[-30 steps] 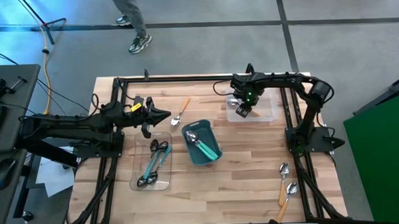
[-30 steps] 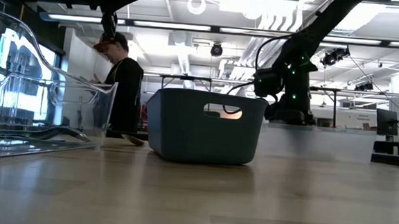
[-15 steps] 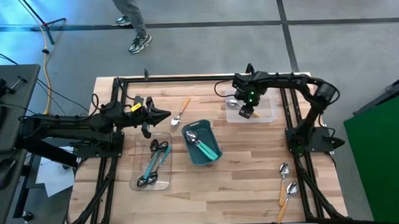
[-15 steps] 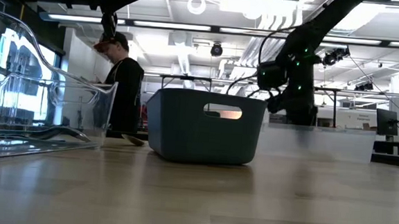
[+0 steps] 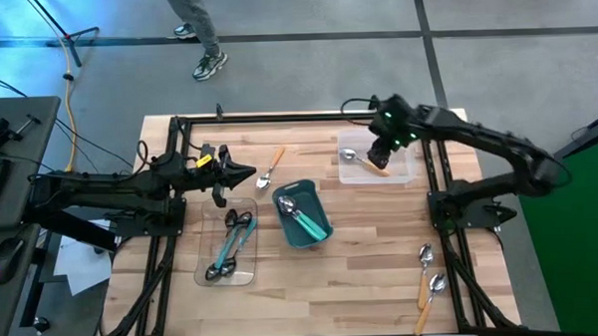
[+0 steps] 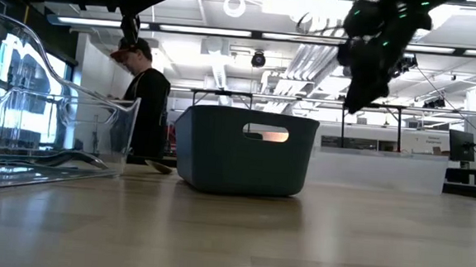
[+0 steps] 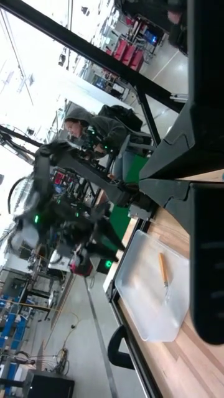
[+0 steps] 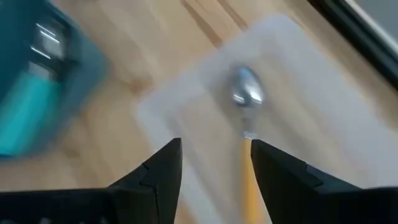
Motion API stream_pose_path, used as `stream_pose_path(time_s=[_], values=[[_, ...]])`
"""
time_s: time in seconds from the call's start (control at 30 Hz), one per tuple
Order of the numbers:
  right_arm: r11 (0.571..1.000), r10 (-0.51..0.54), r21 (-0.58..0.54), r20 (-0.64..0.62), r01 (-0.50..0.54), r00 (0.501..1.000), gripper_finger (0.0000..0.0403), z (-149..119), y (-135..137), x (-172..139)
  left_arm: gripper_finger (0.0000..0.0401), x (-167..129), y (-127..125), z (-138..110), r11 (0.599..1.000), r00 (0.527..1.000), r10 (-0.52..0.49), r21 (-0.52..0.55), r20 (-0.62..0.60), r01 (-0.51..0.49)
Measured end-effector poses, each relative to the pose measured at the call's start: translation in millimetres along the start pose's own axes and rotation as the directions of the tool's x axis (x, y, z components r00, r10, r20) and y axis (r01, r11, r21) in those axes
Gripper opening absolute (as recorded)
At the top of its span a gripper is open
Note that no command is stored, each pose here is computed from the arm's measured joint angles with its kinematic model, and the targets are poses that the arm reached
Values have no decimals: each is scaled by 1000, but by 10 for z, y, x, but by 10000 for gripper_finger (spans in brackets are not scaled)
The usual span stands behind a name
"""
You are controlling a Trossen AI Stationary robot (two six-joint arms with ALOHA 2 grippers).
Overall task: Sort silverware by color (type)
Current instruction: Put the orange spoon into the white bin
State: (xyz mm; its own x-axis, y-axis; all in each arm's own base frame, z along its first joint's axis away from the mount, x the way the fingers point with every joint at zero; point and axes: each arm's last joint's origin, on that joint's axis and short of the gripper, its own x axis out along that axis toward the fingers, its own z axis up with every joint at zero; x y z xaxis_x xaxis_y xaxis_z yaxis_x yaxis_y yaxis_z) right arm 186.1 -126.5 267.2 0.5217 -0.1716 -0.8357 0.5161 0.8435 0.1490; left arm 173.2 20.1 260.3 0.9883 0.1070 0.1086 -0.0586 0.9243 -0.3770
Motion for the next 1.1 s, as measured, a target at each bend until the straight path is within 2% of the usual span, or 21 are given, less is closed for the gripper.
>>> stream_pose_path(time_s=[0.1,0.2,0.33,0.43,0.5,0.57,0.73,0.83,0.97,1.1], values=[[991,97,77,150,-109,984,177,-214,134,-77,0,0,0,-1,1000,1000,0,0,-1,0],[962,216,93,314,-256,925,177,-394,298,-100,0,0,0,0,1000,1000,0,0,0,0],[901,369,2,525,-434,767,177,-479,499,-171,0,0,6,2,1000,1000,18,0,7,-18],[864,448,-106,608,-492,655,177,-474,613,-223,0,0,7,3,1000,1000,21,0,9,-21],[849,480,-158,627,-504,614,177,-461,670,-251,0,0,7,3,1000,1000,21,0,8,-21],[845,500,-198,623,-497,602,177,-460,711,-250,0,0,7,2,1000,1000,21,0,8,-21],[847,523,-285,598,-448,608,174,-472,769,-215,0,0,7,3,1000,1000,21,-1,9,-21],[845,532,-321,587,-427,610,158,-478,793,-201,0,0,7,3,1000,1000,21,-1,9,-21],[844,535,-332,587,-422,608,106,-480,799,-205,0,0,7,3,1000,1000,21,-2,9,-21],[843,536,-334,591,-422,603,29,-476,800,-210,0,0,7,3,1000,1000,21,-2,9,-21]])
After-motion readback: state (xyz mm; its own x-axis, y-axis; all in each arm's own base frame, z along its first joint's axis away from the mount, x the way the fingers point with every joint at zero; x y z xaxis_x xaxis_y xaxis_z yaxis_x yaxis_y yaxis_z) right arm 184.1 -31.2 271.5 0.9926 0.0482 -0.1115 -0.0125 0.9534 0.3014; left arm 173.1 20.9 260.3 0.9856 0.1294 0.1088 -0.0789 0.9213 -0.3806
